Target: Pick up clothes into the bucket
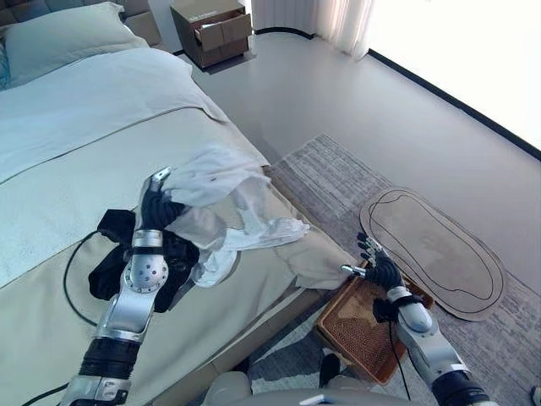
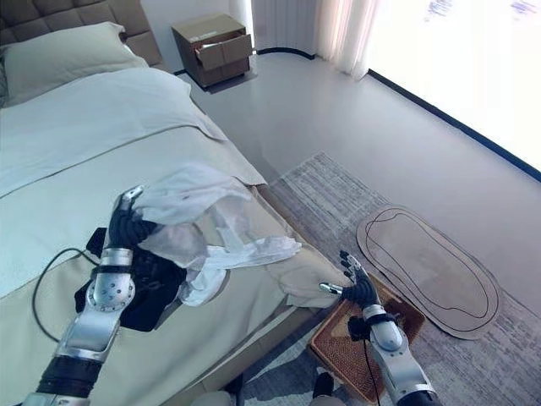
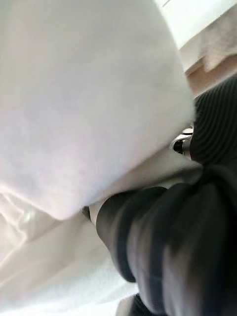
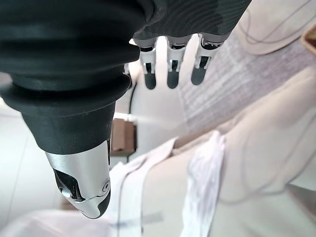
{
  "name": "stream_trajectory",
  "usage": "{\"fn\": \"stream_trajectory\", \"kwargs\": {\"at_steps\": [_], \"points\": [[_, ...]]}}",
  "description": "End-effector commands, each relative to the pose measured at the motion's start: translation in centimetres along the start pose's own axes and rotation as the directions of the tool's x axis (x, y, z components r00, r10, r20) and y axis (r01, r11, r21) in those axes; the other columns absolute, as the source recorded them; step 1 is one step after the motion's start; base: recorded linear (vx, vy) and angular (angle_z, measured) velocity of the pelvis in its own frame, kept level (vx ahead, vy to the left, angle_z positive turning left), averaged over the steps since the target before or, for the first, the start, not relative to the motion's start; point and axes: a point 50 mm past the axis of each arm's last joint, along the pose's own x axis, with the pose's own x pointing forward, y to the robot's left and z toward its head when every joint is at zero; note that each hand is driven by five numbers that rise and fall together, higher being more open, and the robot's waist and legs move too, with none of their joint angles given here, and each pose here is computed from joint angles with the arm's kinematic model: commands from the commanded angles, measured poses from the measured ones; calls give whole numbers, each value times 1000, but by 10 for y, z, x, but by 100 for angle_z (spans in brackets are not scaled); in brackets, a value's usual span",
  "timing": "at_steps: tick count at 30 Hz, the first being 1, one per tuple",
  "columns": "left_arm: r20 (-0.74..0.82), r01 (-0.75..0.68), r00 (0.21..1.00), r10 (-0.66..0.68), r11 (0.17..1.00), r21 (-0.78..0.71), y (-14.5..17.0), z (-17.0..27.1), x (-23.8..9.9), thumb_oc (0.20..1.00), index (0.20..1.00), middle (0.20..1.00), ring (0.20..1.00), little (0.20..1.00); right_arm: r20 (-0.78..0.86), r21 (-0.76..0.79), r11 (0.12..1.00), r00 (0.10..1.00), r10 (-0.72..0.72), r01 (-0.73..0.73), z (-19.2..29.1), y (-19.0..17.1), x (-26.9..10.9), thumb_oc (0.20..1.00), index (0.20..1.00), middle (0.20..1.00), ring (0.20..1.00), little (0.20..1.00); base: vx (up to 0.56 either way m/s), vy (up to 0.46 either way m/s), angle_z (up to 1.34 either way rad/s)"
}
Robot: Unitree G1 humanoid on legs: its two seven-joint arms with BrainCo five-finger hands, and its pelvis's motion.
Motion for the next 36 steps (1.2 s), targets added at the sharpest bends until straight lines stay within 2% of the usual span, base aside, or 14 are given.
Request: {"fn": "stream_trajectory", "kwargs": {"at_steps": [1, 3, 8, 16, 20, 22, 23, 26, 27, 31, 32, 33, 34, 36], "points": [[93, -145, 986, 136, 985, 97, 31, 9, 16, 200, 200, 200, 200, 200, 107, -18, 1000, 994, 10, -8, 23, -2, 7, 1000, 1000, 1000, 1000, 1000, 14, 23, -5], [49, -163, 987, 156, 956, 245, 38, -8, 18, 200, 200, 200, 200, 200, 116, -20, 1000, 993, 5, -3, 24, -4, 7, 1000, 1000, 1000, 1000, 1000, 11, 39, -3], [14, -156, 986, 165, 902, 403, 44, -23, 23, 200, 200, 200, 200, 200, 128, -27, 1000, 992, 17, -13, 26, -3, 7, 1000, 1000, 1000, 1000, 1000, -14, 24, -7], [65, -172, 985, 159, 926, 337, 39, -11, 24, 200, 200, 200, 200, 200, 144, -27, 1000, 989, 16, -12, 30, -2, 9, 1000, 1000, 1000, 1000, 1000, -7, 19, -7], [166, -191, 974, 157, 958, 215, 37, 16, 23, 200, 200, 200, 200, 200, 156, -42, 999, 988, 17, -10, 32, -1, 10, 1000, 1000, 1000, 1000, 1000, 9, 1, 0], [230, -200, 959, 169, 973, 117, 38, 34, 22, 200, 200, 200, 200, 200, 171, -53, 999, 985, 20, -11, 36, -1, 10, 1000, 1000, 1000, 1000, 1000, 0, 0, 0], [313, -187, 933, 178, 982, 0, 40, 57, 22, 200, 200, 200, 200, 200, 192, -63, 998, 981, 27, -16, 42, -1, 13, 1000, 1000, 1000, 1000, 1000, 0, 0, 0], [378, -151, 909, 176, 984, -96, 42, 76, 21, 200, 200, 200, 200, 200, 210, -69, 997, 977, 40, -26, 46, 1, 15, 1000, 1000, 1000, 1000, 1000, 6, -5, 1], [462, -78, 872, 165, 976, -203, 42, 99, 17, 200, 200, 200, 200, 200, 242, -92, 995, 968, 70, -49, 56, 4, 20, 1000, 1000, 1000, 1000, 1000, 0, 0, 0], [556, 87, 826, 95, 952, -292, 35, 122, 10, 200, 200, 200, 200, 200, 314, -123, 990, 943, 110, -75, 77, 9, 27, 1000, 1000, 1000, 1000, 1000, 15, -29, 6], [615, 209, 787, 49, 917, -341, 28, 137, 4, 200, 200, 200, 200, 200, 371, -110, 990, 921, 120, -85, 94, 11, 30, 1000, 1000, 1000, 1000, 1000, 21, -28, 11], [616, 212, 787, 47, 916, -341, 28, 137, 4, 200, 200, 200, 200, 200, 371, -110, 990, 921, 119, -84, 94, 11, 30, 1000, 1000, 1000, 1000, 1000, 36, -33, 10], [661, 337, 751, 5, 857, -390, 20, 149, -2, 200, 200, 200, 200, 200, 425, -47, 993, 897, 121, -112, 109, 16, 34, 1000, 1000, 1000, 1000, 1000, 19, -14, 7], [677, 415, 736, -32, 811, -413, 10, 154, -5, 200, 200, 200, 200, 200, 467, 4, 989, 875, 127, -145, 121, 21, 37, 1000, 1000, 1000, 1000, 1000, 21, -17, 9]]}}
